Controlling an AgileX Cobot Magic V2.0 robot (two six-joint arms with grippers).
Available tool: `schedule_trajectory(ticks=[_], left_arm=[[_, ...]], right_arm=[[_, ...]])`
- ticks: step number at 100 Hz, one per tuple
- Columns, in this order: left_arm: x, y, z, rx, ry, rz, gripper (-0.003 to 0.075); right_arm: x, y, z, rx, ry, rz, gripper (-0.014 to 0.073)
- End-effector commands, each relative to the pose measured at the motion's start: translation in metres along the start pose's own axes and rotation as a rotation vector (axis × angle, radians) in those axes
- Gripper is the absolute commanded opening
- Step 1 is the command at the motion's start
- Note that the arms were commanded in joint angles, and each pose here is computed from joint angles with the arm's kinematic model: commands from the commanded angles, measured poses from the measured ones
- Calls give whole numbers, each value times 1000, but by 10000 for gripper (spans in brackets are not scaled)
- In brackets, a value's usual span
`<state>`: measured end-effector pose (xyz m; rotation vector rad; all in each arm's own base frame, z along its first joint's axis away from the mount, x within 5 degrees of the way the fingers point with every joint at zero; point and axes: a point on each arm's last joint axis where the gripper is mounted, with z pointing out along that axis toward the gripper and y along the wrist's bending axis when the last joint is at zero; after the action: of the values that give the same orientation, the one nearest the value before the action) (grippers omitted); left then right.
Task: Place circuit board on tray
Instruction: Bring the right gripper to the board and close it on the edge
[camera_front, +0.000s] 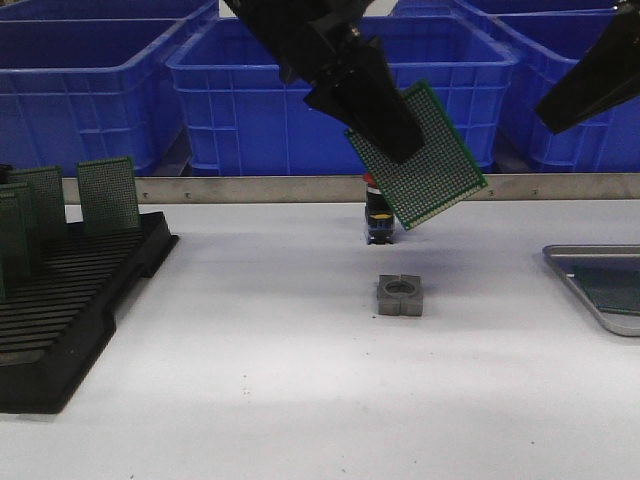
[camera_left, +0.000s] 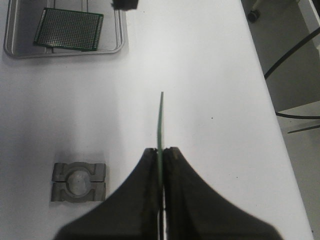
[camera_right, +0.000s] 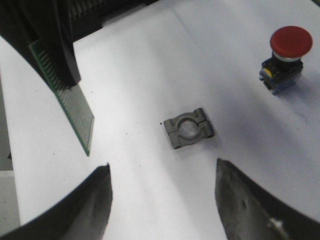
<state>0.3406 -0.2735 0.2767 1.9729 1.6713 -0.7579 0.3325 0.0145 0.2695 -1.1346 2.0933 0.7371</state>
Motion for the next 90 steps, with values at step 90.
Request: schedule_trajectory(ticks=[90], left_arm=[[-26,-14,-25,0,-87,29,-18]], right_arm=[[-43,55,39,-229,5,-196,454]])
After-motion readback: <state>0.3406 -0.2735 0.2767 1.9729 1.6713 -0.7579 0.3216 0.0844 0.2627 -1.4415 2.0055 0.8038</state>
